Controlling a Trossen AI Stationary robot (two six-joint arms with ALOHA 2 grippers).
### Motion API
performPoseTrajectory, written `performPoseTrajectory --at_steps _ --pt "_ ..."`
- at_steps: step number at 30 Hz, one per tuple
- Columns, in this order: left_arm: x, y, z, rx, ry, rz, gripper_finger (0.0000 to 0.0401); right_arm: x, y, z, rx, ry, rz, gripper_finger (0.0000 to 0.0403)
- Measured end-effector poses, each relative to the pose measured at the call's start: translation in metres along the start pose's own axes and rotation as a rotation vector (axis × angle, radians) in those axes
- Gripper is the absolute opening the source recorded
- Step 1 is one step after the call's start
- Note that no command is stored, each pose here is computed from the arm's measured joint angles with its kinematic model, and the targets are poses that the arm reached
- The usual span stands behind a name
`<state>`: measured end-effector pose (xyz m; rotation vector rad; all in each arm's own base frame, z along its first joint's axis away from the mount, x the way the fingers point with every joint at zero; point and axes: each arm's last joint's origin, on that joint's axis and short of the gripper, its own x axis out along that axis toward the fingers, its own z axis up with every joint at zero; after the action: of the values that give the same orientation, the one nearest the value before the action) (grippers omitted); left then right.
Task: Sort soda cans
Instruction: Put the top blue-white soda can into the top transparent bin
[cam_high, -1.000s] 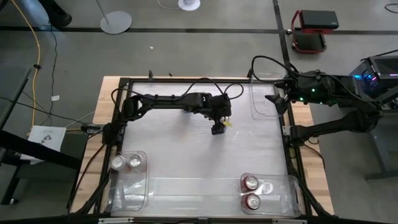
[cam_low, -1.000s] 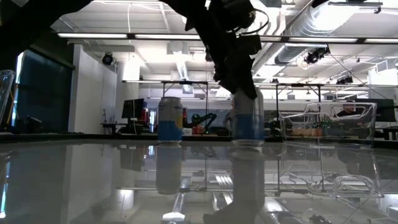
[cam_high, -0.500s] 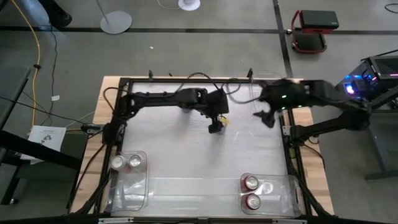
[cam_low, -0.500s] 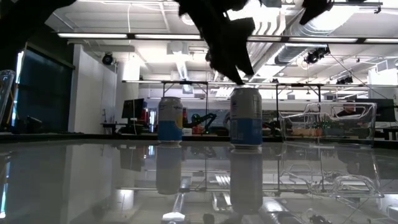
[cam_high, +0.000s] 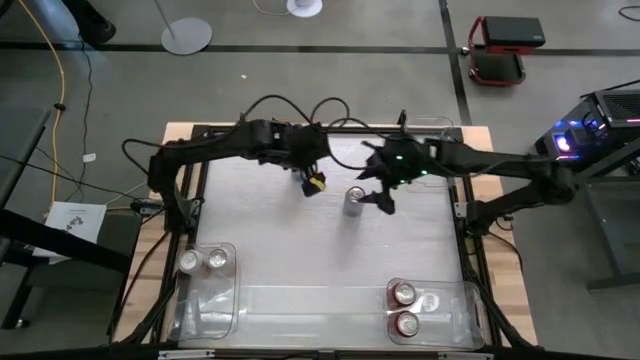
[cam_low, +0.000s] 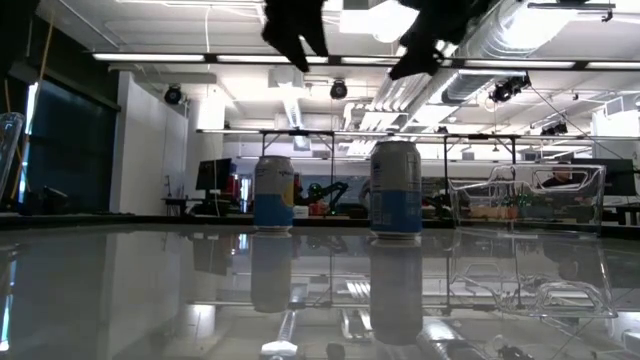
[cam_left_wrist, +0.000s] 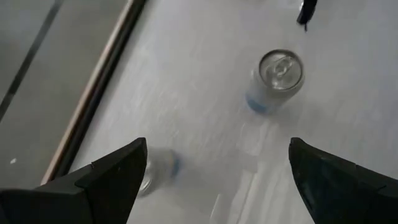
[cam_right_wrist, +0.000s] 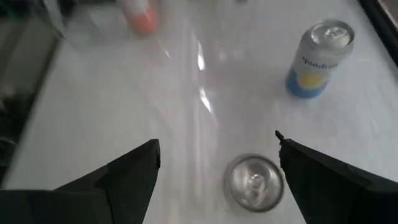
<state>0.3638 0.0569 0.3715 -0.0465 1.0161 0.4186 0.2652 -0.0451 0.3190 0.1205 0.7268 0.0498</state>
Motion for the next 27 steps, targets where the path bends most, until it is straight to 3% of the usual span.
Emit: performPoseTrajectory --at_steps 6,12,21,27 --pt "-0.018 0.004 -0.007 -0.009 0.006 0.011 0.0366 0.03 -0.01 0.019 -0.11 0.311 -0.084 0.0321" --pt "-0.022 0.003 -0.01 0.008 0.018 0.012 0.0366 0.065 -0.019 0.024 -0.181 0.507 -0.056 0.0324" --pt "-0.025 -0.001 -0.016 0.046 0.068 0.018 0.0366 0.095 -0.026 0.013 -0.196 0.617 -0.1 0.0324" --pt "-0.033 0.001 -0.019 0.05 0.059 0.037 0.0366 0.097 -0.025 0.013 -0.171 0.6 -0.067 0.0324"
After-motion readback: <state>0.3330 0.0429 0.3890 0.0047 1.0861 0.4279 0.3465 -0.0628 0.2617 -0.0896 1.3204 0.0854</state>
